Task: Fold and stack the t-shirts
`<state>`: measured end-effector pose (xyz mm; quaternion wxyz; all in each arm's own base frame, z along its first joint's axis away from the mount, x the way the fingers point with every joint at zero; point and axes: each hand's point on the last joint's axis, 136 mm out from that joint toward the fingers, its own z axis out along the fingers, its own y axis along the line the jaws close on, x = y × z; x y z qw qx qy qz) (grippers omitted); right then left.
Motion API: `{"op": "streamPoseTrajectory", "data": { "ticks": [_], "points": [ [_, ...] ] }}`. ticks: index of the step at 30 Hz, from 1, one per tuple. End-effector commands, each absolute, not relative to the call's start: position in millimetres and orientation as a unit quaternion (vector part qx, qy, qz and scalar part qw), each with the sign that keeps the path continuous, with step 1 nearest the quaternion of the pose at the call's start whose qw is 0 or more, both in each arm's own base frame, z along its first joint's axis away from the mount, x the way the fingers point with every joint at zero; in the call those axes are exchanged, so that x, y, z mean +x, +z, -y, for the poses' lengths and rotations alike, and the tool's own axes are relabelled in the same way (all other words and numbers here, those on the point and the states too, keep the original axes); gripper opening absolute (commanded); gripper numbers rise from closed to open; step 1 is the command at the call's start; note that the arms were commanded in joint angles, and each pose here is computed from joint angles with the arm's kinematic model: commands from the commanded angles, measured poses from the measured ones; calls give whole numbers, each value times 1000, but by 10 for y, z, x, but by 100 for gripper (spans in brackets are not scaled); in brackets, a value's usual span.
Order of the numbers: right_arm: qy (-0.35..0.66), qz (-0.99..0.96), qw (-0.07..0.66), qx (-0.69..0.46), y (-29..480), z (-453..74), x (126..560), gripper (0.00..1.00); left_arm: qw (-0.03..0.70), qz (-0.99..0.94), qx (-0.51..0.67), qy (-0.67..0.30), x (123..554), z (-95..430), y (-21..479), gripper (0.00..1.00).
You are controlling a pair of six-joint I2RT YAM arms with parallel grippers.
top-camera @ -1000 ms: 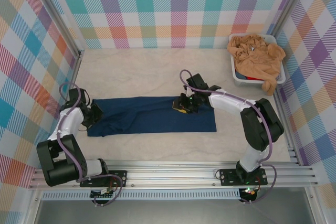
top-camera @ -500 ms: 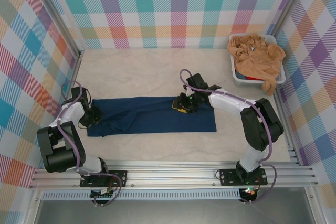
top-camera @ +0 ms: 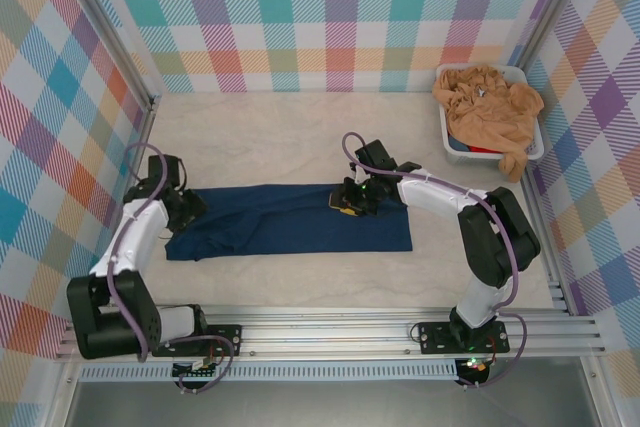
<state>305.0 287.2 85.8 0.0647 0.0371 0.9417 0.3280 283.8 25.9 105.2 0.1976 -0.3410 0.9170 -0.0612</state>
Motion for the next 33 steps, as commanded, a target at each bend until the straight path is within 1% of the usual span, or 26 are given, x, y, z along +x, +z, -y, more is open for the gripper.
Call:
{"op": "streamPoseTrajectory", "data": {
  "ticks": [1,5,9,11,13,14,15,18,20,22,25,27,30,33],
  "points": [
    [328,-941,72,30,930,-2872,3106,35,144,-906,-388,-92,2482,42,959,43],
    [330,-941,72,31,912,-2877,3110,35,122,-859,-478,-135,2188,249,868,43],
    [334,-939,70,33,896,-2889,3108,34,96,-823,-536,-161,2107,402,665,43],
    [334,-939,71,33,903,-2889,3108,34,108,-825,-538,-135,2141,311,705,44],
    [334,-939,73,32,916,-2881,3104,34,146,-832,-527,-88,2217,108,868,52],
    [333,-939,74,32,923,-2875,3098,34,162,-835,-521,-68,2270,-3,946,53],
    [333,-940,74,32,919,-2868,3092,34,169,-840,-513,-54,2315,-93,981,52],
    [331,-940,73,34,912,-2846,3063,34,151,-849,-505,-29,2391,-340,956,45],
    [331,-940,74,34,919,-2830,3052,34,156,-859,-488,5,2422,-519,939,39],
    [330,-940,74,36,907,-2814,3042,34,175,-872,-458,0,2551,-578,879,34],
    [331,-940,72,37,904,-2801,3040,34,191,-893,-406,-26,2736,-571,766,31],
    [331,-940,74,38,911,-2790,3051,34,183,-902,-390,-32,2773,-588,692,29],
    [331,-940,74,41,909,-2775,3068,34,179,-910,-371,-41,2818,-629,614,31],
    [332,-940,73,42,904,-2765,3081,34,179,-911,-368,-55,2863,-647,542,44]
  ]
}}
